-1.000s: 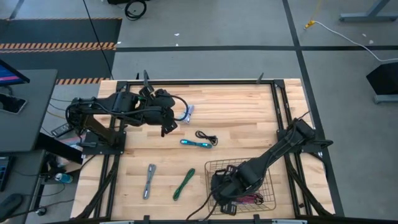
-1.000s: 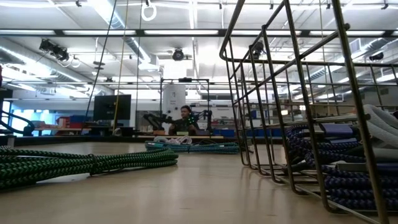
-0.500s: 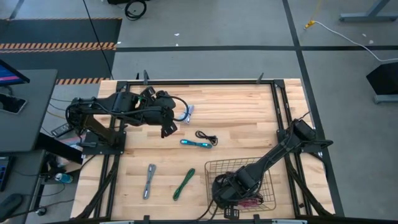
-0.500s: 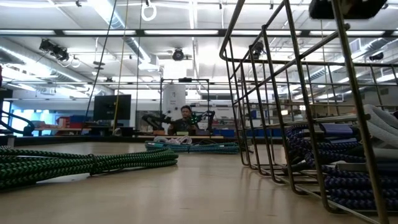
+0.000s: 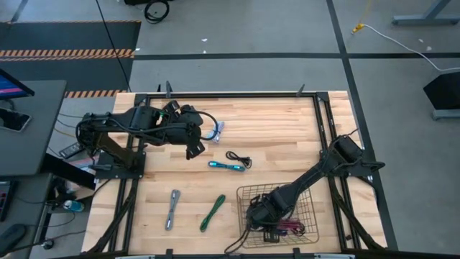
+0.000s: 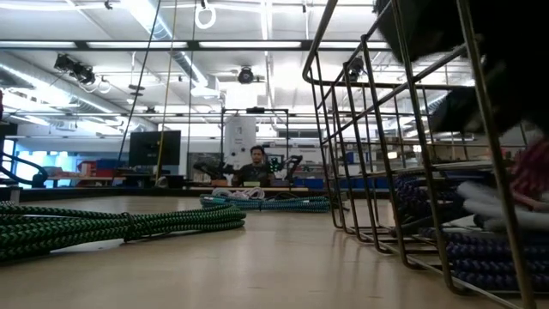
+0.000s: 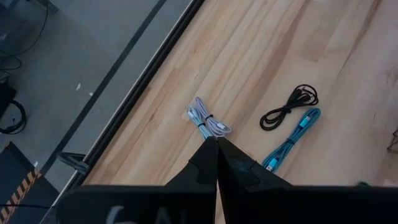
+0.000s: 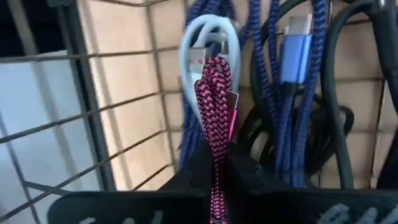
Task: Pick and place USB-C Cables
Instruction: Put the black pink charger cable into the wire basket, then adjust the wire basket
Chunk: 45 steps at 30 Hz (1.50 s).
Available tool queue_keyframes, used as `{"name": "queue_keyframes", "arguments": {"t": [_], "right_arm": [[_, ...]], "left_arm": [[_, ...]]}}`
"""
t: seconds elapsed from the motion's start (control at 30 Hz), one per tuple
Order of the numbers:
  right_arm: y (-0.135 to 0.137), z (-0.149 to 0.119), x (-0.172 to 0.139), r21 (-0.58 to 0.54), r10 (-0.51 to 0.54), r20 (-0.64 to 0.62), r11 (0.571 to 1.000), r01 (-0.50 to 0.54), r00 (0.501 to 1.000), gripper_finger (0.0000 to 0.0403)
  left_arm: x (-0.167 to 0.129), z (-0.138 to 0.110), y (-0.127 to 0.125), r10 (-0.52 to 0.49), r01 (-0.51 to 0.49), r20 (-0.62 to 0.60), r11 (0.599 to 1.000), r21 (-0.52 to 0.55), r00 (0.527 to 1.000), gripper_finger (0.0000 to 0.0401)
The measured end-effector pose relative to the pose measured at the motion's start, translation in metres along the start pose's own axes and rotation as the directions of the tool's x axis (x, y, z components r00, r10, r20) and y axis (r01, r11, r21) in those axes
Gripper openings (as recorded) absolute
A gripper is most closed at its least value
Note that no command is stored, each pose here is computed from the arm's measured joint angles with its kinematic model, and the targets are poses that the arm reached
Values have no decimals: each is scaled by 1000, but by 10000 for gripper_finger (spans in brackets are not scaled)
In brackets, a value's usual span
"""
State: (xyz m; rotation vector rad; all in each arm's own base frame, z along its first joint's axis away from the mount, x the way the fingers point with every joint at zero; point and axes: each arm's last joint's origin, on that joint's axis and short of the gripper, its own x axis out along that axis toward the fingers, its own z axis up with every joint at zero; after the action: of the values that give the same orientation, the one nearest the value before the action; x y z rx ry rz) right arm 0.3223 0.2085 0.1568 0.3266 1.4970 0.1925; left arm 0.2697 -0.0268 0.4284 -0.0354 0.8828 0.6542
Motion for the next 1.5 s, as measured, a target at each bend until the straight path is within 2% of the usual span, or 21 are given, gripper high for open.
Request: {"name": "queue_keyframes", "arguments": {"t": [0.13,0.33,0.4,0.63,0.87,1.0,1.17,1.3,1.5], "right_arm": [[-14,4,9,16,38,33,999,-38,999,17],[-21,8,9,35,20,61,999,-22,998,16],[-20,9,6,27,18,67,999,-20,998,28],[-10,20,-10,-22,-1,139,1000,4,990,96],[-4,22,-26,-7,-54,110,998,55,992,107],[6,26,-51,-15,-95,90,995,96,991,108],[17,29,-93,-61,-224,132,970,234,966,107],[13,27,-118,-48,-391,145,915,401,909,108],[-12,30,-126,-7,-475,57,879,476,878,120]], "left_arm": [[0,0,0,0,0,0,1000,0,1000,5],[0,0,0,1,-1,0,1000,1,1000,5],[0,0,0,0,0,0,1000,1,1000,5],[0,0,0,0,0,1,1000,0,1000,5],[0,0,0,0,0,1,1000,1,1000,5],[0,0,0,0,0,1,1000,1,1000,5],[0,0,0,0,0,1,1000,1,1000,5],[0,0,0,0,0,1,1000,2,1000,5],[0,0,0,0,0,1,1000,3,1000,5]]}}
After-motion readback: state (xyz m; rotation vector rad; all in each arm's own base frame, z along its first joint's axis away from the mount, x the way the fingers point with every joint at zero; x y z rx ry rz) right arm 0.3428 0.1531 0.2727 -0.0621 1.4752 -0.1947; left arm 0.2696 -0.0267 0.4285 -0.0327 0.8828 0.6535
